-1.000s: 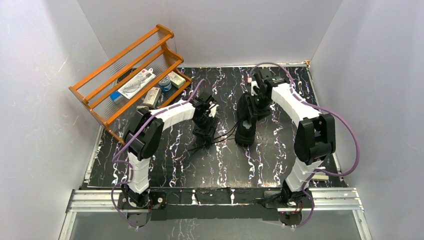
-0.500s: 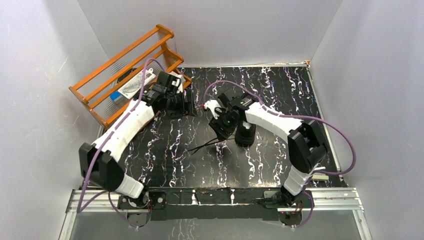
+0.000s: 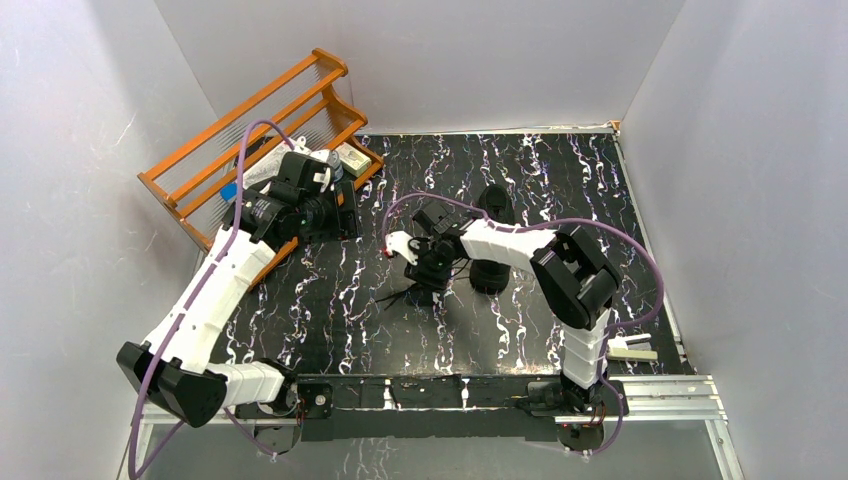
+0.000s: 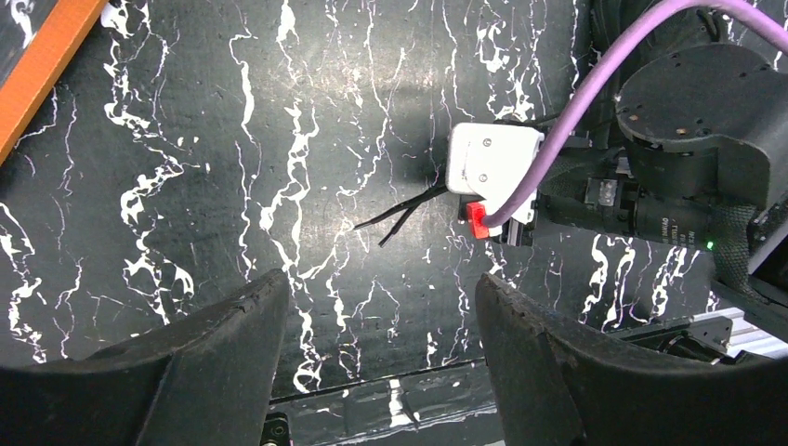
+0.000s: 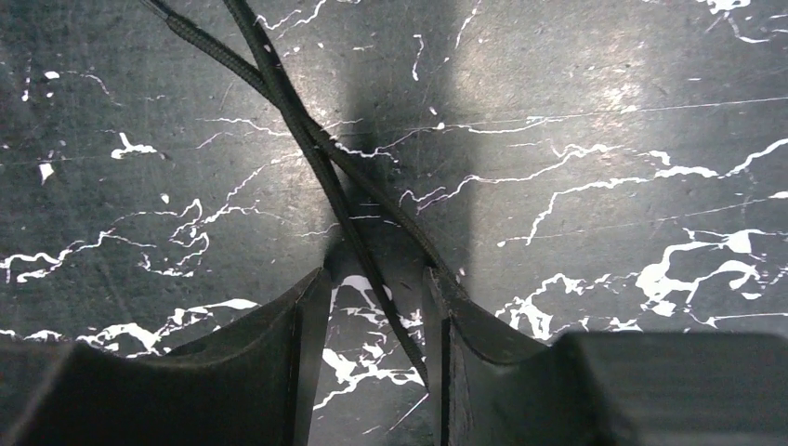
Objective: Tie the shoes
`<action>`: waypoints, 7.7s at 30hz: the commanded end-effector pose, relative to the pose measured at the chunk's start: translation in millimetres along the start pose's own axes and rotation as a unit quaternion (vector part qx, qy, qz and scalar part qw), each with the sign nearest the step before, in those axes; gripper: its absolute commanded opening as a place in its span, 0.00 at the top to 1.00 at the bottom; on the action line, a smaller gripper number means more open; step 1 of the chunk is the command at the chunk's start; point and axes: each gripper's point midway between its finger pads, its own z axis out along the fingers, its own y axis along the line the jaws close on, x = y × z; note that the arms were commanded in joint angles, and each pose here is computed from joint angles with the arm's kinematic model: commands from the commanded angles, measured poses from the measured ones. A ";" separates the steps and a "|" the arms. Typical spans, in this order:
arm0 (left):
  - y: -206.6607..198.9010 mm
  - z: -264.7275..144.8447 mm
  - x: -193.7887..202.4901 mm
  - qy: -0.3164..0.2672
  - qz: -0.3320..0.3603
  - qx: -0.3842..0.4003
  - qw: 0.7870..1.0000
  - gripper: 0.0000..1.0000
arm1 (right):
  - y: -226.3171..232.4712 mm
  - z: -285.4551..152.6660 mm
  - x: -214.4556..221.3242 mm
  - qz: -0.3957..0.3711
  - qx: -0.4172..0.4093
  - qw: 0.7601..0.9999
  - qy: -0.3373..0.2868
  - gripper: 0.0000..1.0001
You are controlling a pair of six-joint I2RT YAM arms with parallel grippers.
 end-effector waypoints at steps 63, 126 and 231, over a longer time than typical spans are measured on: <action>-246.1 214.2 48.8 0.026 0.092 0.523 0.847 0.68 | -132.1 -345.8 -28.3 0.506 0.244 0.741 -0.368 1.00; -270.0 172.9 -11.3 -0.051 0.171 0.566 0.805 0.85 | -166.5 -319.8 17.9 0.648 0.225 0.655 -0.317 1.00; -262.5 181.7 11.2 -0.215 0.458 0.487 0.712 1.00 | -82.4 -289.5 35.2 0.699 0.069 0.702 -0.120 1.00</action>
